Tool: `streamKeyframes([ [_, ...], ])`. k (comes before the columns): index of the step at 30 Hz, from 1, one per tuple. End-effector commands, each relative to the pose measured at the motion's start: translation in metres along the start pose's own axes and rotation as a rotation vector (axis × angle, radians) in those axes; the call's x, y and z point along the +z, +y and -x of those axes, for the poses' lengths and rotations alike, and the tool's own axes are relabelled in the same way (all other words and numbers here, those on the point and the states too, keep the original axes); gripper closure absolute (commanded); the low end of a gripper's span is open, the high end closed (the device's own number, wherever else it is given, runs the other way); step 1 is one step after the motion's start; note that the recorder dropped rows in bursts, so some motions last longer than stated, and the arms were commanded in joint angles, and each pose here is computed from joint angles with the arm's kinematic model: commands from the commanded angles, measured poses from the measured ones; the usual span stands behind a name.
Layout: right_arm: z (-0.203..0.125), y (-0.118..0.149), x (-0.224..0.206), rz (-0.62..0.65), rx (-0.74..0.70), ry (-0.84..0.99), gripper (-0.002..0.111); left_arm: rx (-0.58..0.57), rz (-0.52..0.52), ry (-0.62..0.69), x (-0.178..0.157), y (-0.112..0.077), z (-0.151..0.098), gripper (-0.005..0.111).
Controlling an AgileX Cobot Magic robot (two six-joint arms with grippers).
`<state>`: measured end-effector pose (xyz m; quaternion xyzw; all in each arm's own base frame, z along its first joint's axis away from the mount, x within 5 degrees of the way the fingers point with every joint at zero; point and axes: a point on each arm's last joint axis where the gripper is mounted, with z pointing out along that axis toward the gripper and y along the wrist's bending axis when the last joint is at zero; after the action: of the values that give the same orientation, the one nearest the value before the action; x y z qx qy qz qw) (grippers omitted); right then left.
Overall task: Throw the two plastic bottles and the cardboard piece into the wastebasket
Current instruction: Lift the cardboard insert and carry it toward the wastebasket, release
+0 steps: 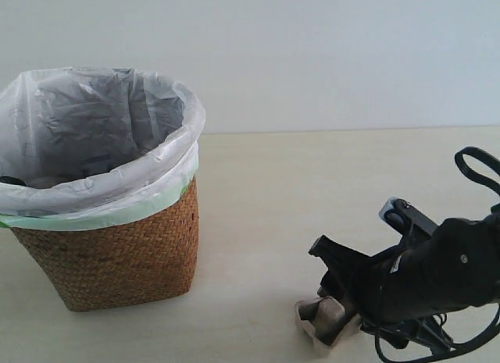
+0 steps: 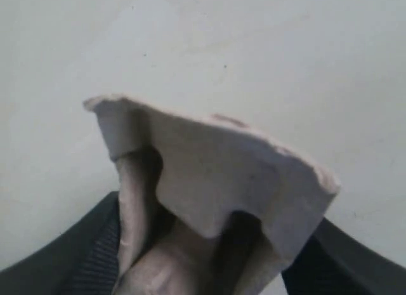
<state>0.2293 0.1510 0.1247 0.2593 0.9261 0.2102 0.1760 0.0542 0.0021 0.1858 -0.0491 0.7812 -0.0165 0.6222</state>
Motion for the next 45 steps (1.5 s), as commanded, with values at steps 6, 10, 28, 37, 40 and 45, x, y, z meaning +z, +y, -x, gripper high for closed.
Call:
streamKeyframes([
  [6,0.011,0.028,-0.004,0.046,-0.300,-0.002,0.108,0.000,-0.004,0.000,0.000,0.000,-0.001,0.103],
  [10,0.019,0.050,-0.011,0.073,-0.480,0.008,0.108,0.000,-0.004,0.000,0.000,0.000,-0.001,0.103],
  [28,0.173,0.071,-0.104,-0.238,-0.618,-0.057,0.108,0.000,-0.004,0.000,0.000,0.000,-0.001,0.103],
  [37,0.204,0.062,-0.134,-0.521,-0.587,-0.241,0.108,0.000,-0.004,0.000,0.000,0.000,-0.001,0.103],
  [40,0.202,0.066,-0.131,-0.464,-0.577,-0.248,0.108,0.000,-0.004,0.000,0.000,0.000,-0.001,0.103],
  [45,0.168,0.135,-0.127,0.158,-0.686,-0.178,0.108,0.000,-0.004,0.000,0.000,0.000,-0.001,0.103],
])
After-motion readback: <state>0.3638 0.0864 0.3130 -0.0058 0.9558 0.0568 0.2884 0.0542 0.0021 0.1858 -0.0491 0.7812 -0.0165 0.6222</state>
